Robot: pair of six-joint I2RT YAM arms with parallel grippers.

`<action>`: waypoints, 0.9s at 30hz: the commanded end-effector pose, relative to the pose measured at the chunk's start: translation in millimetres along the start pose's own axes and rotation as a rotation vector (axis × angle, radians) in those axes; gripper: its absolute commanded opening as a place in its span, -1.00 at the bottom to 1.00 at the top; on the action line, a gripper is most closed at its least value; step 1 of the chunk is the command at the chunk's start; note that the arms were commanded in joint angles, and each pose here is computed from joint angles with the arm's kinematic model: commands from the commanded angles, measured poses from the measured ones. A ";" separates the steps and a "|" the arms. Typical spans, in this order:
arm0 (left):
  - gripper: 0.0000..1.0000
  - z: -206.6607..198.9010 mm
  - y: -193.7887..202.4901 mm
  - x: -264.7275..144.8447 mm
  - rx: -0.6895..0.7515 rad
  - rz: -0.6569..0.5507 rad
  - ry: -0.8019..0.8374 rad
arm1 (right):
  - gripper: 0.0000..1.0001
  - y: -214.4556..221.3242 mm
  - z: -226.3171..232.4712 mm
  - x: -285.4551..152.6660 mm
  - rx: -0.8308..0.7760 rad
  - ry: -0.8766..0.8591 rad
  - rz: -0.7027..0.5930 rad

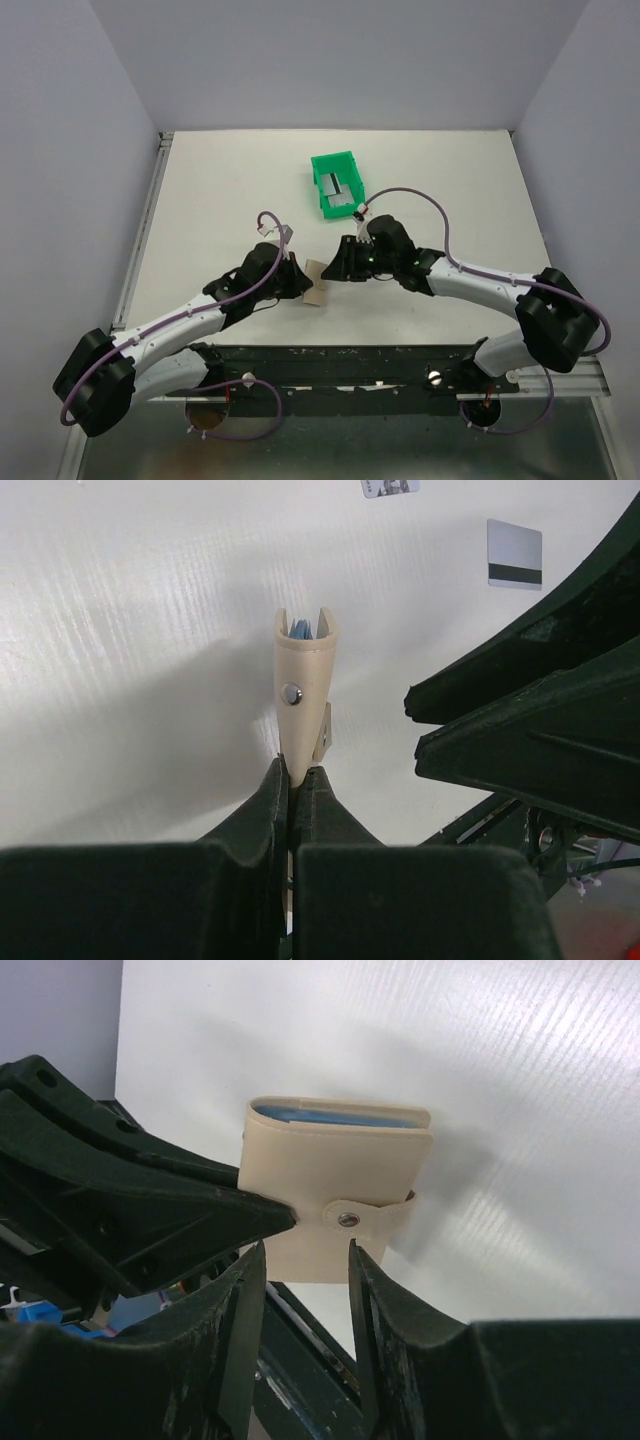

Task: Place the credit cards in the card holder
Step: Open the card holder.

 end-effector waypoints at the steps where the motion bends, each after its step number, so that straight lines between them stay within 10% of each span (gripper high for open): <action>1: -1.00 -5.7 -10.7 -1.6 0.000 -0.042 -0.010 | -0.08 2.6 -2.5 7.7 0.028 0.060 0.022; 27: -1.00 -21.7 -18.3 0.3 0.027 -0.077 0.084 | 0.02 12.2 -13.3 36.7 0.092 0.165 0.109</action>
Point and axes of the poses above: each gripper's point midway between its finger pads, its own x axis out along the fingers, its own z axis along the line the jaws close on, y = z × x, the point moved 10 cm from there along -x, back along the fingers, and after that the axes turned 10 degrees about x, right-handed, at the moved point
